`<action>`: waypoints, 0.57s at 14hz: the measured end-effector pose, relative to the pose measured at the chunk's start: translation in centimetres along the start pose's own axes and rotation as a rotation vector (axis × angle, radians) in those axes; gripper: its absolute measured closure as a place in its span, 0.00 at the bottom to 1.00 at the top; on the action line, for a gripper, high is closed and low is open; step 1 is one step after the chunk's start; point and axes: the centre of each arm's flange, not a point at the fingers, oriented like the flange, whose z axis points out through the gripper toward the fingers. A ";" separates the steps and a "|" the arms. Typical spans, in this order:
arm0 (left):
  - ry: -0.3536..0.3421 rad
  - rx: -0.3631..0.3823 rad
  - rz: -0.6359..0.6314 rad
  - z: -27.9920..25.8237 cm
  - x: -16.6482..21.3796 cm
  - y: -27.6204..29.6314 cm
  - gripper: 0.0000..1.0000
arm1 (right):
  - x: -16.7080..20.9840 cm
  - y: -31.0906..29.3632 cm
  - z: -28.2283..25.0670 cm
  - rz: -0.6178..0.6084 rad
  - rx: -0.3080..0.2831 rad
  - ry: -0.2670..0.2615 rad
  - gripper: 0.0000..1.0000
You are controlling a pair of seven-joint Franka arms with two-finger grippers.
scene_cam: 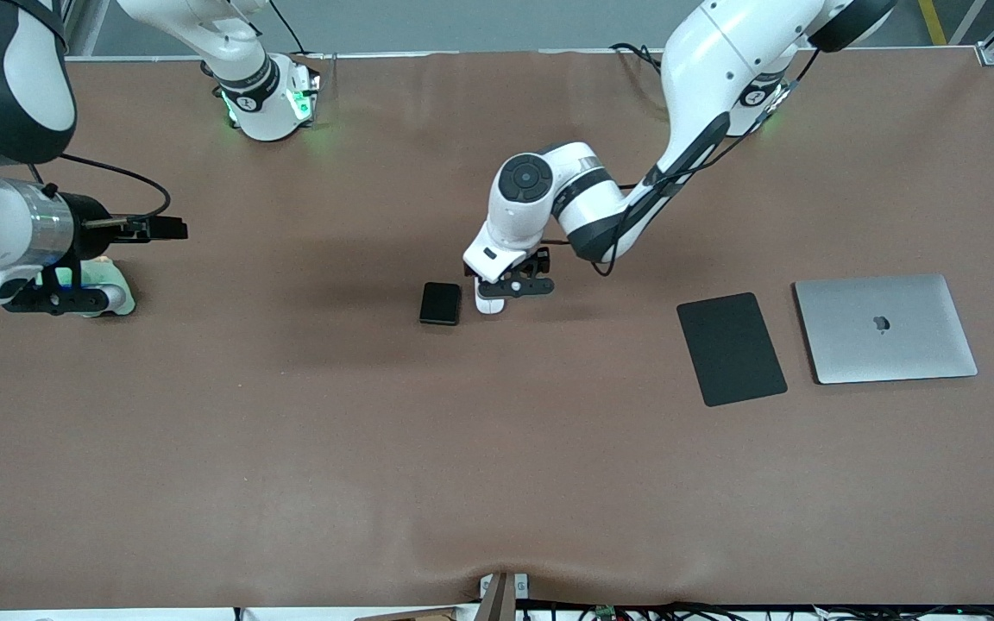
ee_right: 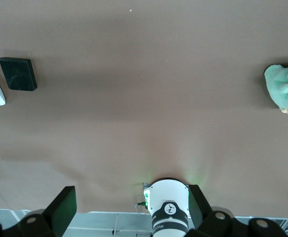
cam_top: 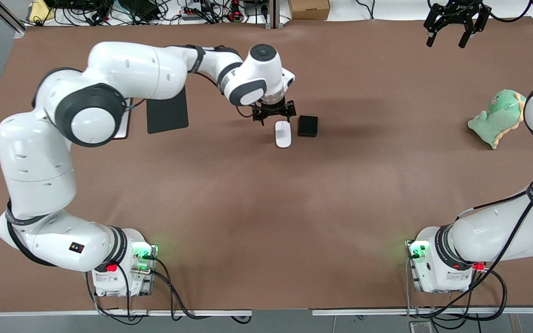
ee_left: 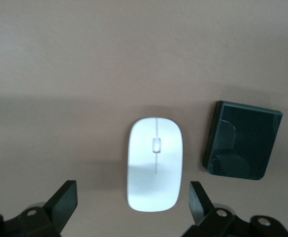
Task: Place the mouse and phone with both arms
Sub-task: 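Lower the left gripper and grasp the white mouse while the right approaches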
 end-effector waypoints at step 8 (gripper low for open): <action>0.023 0.049 0.022 4.5 -0.4 2.0 0.05 | 0.8 -1.1 1.2 -0.016 0.007 -0.004 0.00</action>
